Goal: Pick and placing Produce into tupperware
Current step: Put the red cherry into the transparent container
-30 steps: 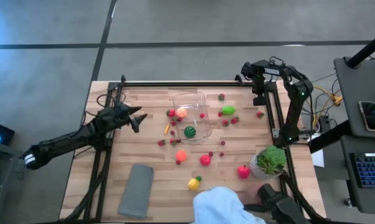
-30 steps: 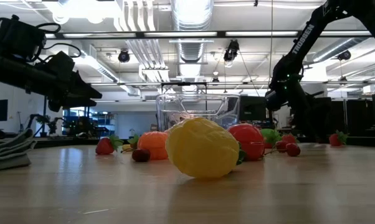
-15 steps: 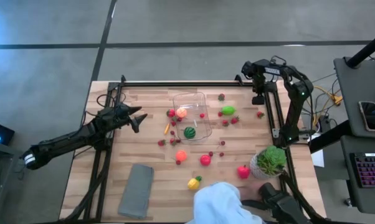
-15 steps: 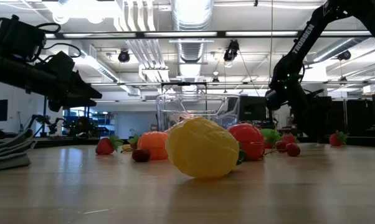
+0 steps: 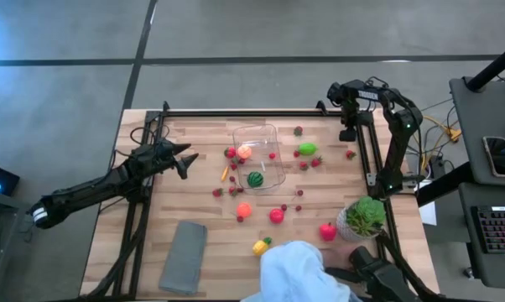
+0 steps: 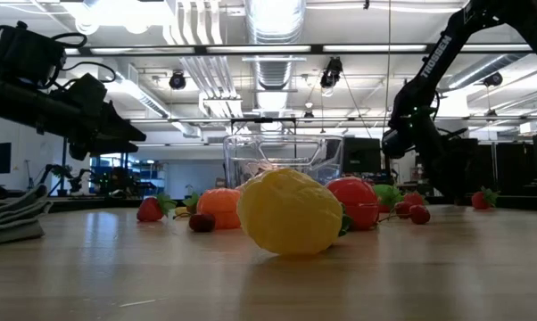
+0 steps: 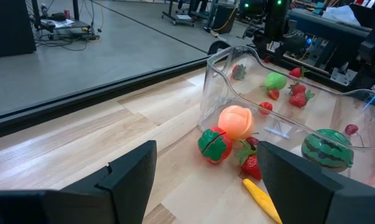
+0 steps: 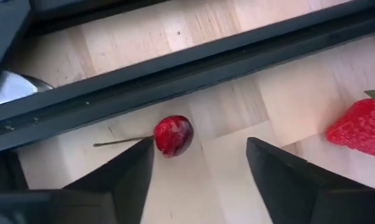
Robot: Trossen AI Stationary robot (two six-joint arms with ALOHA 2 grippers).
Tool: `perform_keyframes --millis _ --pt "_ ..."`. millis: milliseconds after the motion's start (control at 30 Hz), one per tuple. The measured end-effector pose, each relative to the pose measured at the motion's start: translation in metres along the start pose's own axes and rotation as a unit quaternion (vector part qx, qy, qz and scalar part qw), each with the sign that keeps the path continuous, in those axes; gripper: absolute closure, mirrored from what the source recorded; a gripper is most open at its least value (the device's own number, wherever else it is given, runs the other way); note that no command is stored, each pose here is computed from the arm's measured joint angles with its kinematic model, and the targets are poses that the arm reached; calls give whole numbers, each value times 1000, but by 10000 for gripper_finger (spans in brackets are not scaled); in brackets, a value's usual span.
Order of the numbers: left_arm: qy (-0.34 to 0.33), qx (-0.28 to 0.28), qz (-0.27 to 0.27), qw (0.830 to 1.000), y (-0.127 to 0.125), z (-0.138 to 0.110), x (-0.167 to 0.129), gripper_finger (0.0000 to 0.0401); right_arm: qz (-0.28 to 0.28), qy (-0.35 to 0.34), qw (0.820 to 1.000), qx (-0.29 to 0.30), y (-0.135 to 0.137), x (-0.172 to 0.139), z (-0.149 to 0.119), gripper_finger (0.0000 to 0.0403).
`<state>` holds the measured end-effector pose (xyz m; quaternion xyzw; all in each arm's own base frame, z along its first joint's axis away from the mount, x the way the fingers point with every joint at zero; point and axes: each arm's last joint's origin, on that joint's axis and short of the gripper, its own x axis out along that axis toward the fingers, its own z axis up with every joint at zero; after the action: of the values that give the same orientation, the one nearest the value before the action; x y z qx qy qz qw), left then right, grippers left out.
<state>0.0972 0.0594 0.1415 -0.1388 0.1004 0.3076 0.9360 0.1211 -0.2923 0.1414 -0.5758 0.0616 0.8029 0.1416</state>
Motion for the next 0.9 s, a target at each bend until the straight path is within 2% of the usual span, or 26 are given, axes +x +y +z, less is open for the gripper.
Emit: perform_keyframes --millis 200,333,467,667,900 --pt "0 0 0 1000 0 0 0 138 -6 -3 1000 5 -3 -1 -1 240" --pt "0 0 0 1000 0 0 0 138 -6 -4 1000 11 -3 -2 0 265" --pt "0 0 1 1000 0 0 0 138 3 -23 1000 19 -3 -5 2 265" --pt "0 0 2 1000 0 0 0 138 3 -31 999 27 1 -7 6 243" --pt "0 0 2 1000 0 0 0 138 -17 -27 999 34 -3 -2 6 232"
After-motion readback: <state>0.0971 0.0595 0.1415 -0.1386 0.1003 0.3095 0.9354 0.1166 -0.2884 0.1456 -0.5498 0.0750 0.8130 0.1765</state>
